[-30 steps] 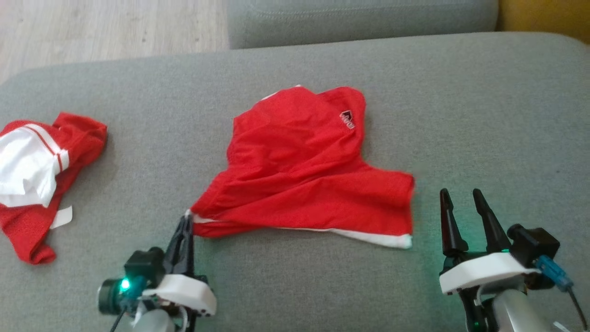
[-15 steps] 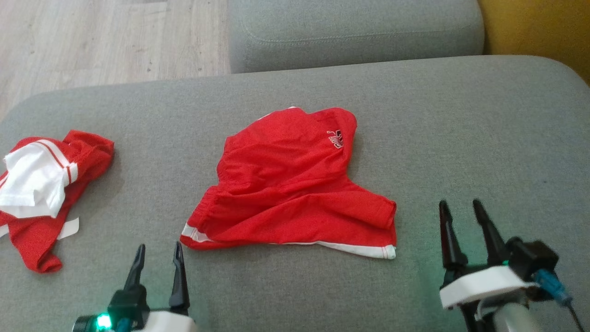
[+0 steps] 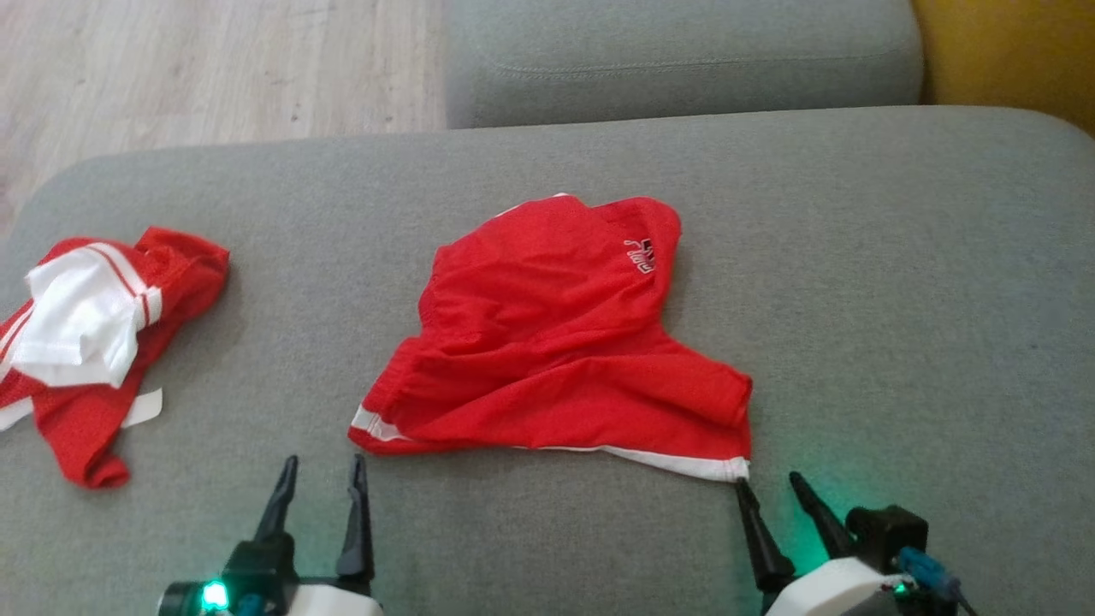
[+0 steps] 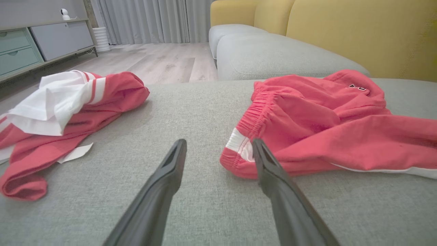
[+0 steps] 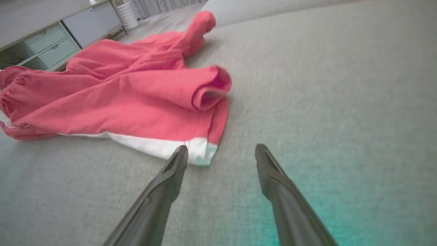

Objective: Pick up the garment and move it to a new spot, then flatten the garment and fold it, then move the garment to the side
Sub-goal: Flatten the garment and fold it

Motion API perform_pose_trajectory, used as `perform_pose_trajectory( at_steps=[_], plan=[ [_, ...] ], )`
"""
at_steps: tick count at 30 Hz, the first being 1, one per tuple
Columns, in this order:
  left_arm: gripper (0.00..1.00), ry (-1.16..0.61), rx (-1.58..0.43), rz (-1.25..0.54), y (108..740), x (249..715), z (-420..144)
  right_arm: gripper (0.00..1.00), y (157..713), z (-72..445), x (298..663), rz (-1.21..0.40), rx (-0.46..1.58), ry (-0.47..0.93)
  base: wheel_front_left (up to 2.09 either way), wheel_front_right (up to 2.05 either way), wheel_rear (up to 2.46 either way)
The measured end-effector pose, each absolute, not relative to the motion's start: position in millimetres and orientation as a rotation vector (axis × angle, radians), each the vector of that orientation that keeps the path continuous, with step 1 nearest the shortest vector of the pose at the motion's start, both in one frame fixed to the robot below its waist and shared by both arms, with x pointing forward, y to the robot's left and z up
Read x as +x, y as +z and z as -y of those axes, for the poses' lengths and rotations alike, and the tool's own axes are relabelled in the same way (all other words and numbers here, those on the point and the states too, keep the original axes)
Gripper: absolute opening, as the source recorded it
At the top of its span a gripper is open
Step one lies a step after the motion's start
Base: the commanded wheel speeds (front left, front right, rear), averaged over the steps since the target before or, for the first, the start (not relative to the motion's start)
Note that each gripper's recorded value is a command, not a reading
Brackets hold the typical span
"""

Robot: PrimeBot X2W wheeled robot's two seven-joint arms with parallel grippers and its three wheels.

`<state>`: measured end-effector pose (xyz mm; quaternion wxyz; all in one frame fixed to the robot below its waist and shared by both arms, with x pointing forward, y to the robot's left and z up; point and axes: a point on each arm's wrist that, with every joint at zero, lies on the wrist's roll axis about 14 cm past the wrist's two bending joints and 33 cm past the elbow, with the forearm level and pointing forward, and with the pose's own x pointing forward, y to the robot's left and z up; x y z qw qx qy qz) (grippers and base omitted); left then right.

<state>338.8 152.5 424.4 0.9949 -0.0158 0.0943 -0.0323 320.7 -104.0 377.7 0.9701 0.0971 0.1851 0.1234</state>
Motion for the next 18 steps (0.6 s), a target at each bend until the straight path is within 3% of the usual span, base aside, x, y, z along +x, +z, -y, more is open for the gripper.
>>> perform_pose_trajectory(
  at_steps=[13, 14, 15, 16, 18],
  plan=[
    [1.00, -0.043, -0.038, -0.230, 412.7, 328.2, -157.5, 0.97, 360.6, 74.2, 337.9, -0.468, 0.319, 0.291, 0.00, 0.00, 0.00],
    [1.00, -0.042, -0.038, -0.232, 412.1, 328.1, -157.7, 0.83, 359.3, 73.9, 338.2, -0.473, 0.315, 0.293, 0.00, 0.00, 0.00],
    [1.00, -0.042, -0.039, -0.233, 411.6, 328.2, -157.6, 0.22, 358.4, 74.0, 339.1, -0.476, 0.312, 0.294, 0.00, 0.00, 0.00],
    [1.00, -0.042, -0.039, -0.235, 411.1, 328.3, -157.4, 0.00, 357.4, 74.8, 339.9, -0.480, 0.308, 0.292, 0.00, 0.00, 0.00],
    [1.00, -0.043, -0.050, -0.238, 410.3, 328.9, -156.1, 0.00, 356.1, 79.7, 342.5, -0.482, 0.303, 0.279, 0.00, 0.00, 0.00]
  ],
)
